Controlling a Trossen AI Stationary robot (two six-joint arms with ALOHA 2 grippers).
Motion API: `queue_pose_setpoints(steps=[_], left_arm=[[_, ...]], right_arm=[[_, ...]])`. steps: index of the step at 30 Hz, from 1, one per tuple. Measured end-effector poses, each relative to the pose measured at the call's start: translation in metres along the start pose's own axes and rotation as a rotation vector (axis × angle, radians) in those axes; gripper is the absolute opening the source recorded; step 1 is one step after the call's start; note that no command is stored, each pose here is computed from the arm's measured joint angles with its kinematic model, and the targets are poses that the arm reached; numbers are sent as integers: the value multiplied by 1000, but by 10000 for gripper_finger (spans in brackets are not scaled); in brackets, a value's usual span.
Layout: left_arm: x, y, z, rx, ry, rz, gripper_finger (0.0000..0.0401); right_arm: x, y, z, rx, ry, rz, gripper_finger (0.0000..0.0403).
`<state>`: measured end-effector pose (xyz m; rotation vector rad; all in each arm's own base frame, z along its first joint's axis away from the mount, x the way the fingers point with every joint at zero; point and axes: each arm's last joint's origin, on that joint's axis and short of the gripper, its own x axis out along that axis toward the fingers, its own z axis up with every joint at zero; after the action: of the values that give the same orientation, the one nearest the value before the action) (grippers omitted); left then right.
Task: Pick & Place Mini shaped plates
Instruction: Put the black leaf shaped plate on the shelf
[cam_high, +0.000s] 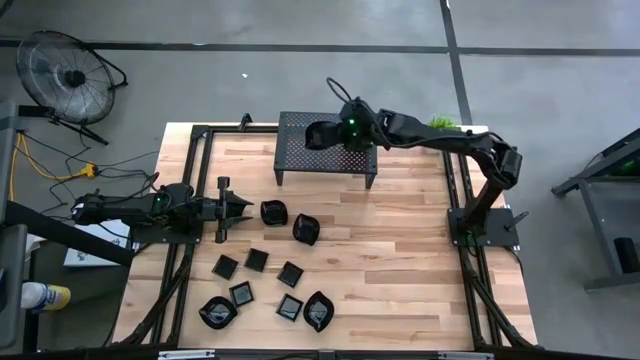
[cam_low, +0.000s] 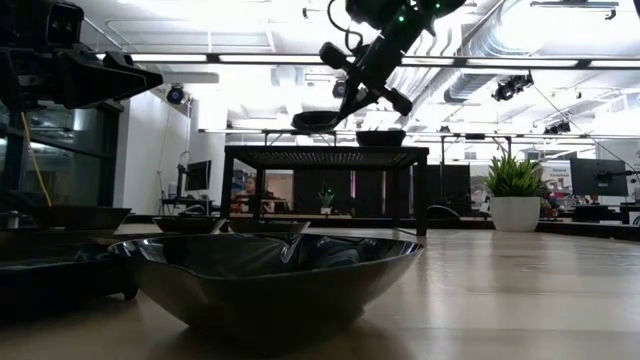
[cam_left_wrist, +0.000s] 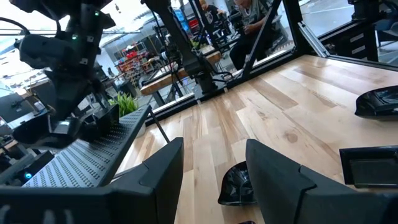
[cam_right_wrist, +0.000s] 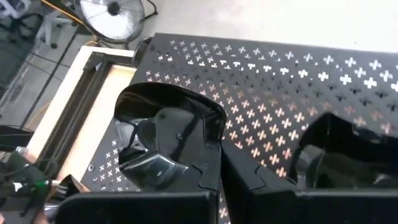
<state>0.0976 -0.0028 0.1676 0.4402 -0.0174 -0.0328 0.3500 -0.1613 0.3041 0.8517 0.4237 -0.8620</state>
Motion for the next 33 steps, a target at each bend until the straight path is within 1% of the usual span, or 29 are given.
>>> queue_pose_setpoints(steps=[6,12,18,27,33], left_arm=[[0,0,0,0,0,0,170],[0,0,0,0,0,0,170],[0,0,0,0,0,0,170],[0,0,0,0,0,0,170],[0,0,0,0,0,0,170]], right_arm=[[3,-7,13,1,3,48,0],[4,-14,20,-5,3,46,0],[4,-14,18,-33,29,46,1],[29,-18,7,-29,103,29,1],[28,-18,8,-38,101,36,1]])
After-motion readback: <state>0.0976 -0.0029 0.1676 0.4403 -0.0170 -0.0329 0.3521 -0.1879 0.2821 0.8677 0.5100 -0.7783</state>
